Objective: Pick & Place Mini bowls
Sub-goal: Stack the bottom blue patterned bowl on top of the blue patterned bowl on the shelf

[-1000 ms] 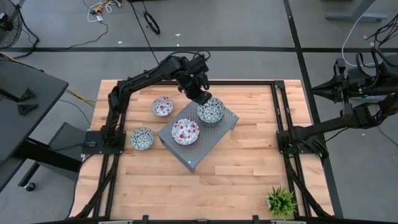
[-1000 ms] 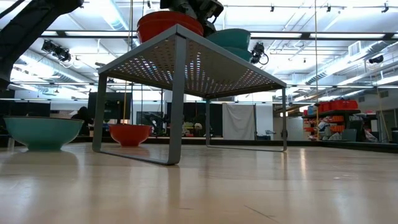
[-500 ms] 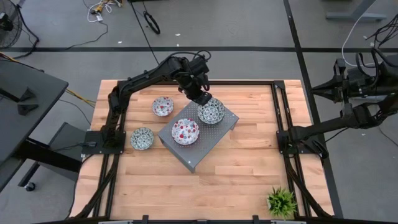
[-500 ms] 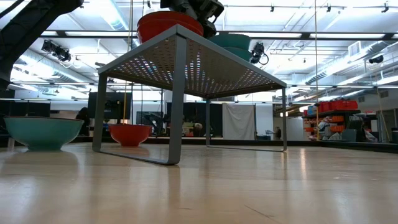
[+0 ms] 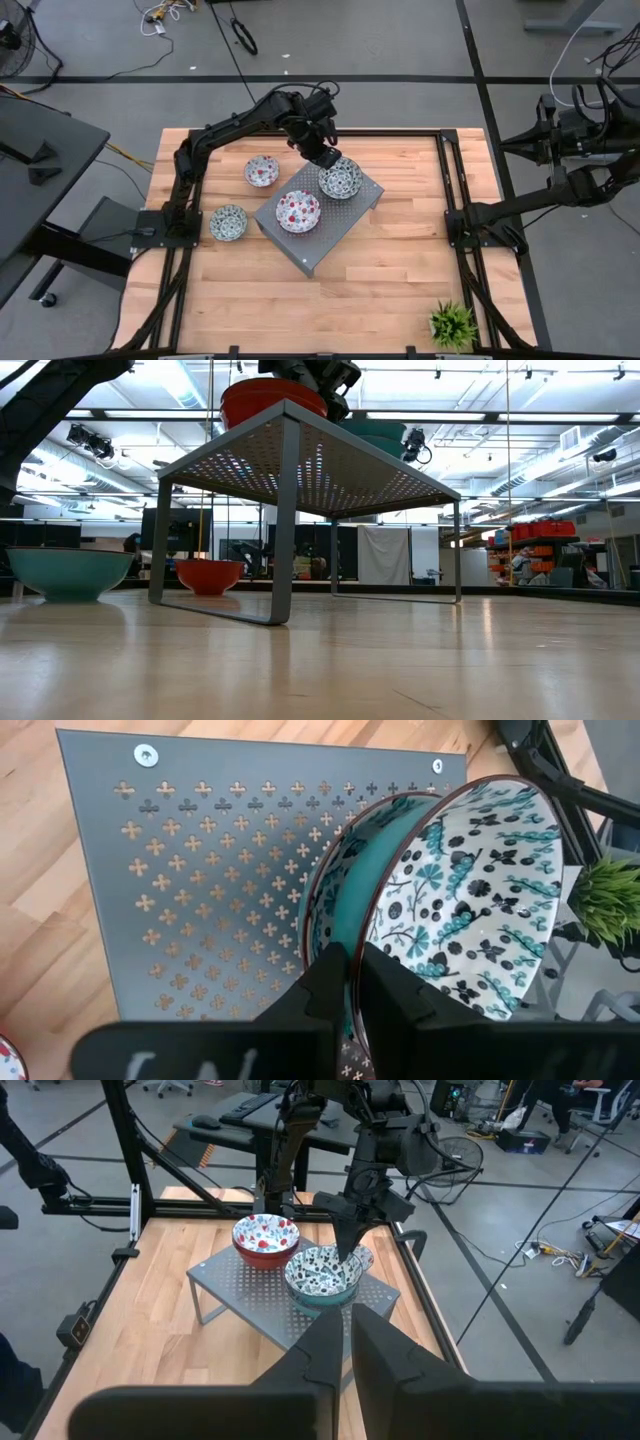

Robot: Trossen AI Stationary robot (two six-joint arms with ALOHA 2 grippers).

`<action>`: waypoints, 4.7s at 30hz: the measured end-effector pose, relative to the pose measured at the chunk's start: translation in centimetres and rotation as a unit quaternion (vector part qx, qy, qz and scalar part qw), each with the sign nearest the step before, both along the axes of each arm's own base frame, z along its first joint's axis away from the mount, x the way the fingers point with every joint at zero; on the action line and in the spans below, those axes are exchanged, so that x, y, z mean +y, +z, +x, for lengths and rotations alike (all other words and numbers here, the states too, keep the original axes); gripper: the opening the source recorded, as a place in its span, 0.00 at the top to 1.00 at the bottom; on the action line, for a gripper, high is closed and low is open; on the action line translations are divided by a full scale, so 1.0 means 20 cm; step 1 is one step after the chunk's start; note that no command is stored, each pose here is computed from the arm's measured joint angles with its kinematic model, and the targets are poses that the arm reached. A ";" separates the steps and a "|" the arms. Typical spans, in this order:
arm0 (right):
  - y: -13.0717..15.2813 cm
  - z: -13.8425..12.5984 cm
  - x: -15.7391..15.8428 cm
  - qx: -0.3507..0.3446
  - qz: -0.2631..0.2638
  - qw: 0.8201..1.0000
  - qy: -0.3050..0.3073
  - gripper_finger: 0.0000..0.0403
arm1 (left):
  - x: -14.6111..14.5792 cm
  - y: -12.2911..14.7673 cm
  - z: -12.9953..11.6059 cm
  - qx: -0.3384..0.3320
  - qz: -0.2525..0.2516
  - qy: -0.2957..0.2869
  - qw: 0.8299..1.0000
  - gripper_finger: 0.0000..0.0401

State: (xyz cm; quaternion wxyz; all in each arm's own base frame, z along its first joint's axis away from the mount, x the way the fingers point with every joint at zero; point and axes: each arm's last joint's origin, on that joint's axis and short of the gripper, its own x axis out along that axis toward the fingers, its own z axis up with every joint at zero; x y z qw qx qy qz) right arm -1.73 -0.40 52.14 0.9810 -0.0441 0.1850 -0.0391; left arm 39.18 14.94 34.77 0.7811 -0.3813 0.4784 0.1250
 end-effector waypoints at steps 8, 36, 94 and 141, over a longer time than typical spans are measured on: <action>0.00 0.00 0.00 0.000 0.000 1.000 0.000 0.93 | 0.00 0.00 0.00 0.002 0.003 0.002 1.000 0.92; 0.00 0.00 0.00 0.000 0.000 1.000 0.000 0.93 | 0.01 -0.03 0.02 0.009 -0.005 -0.001 1.000 0.85; 0.00 0.00 0.00 0.000 0.000 1.000 0.000 0.93 | 0.09 0.22 0.03 -0.217 0.194 -0.236 0.927 0.99; 0.00 0.00 0.00 0.000 0.000 1.000 0.000 0.93 | 0.07 0.07 0.04 -0.150 0.116 -0.202 0.961 1.00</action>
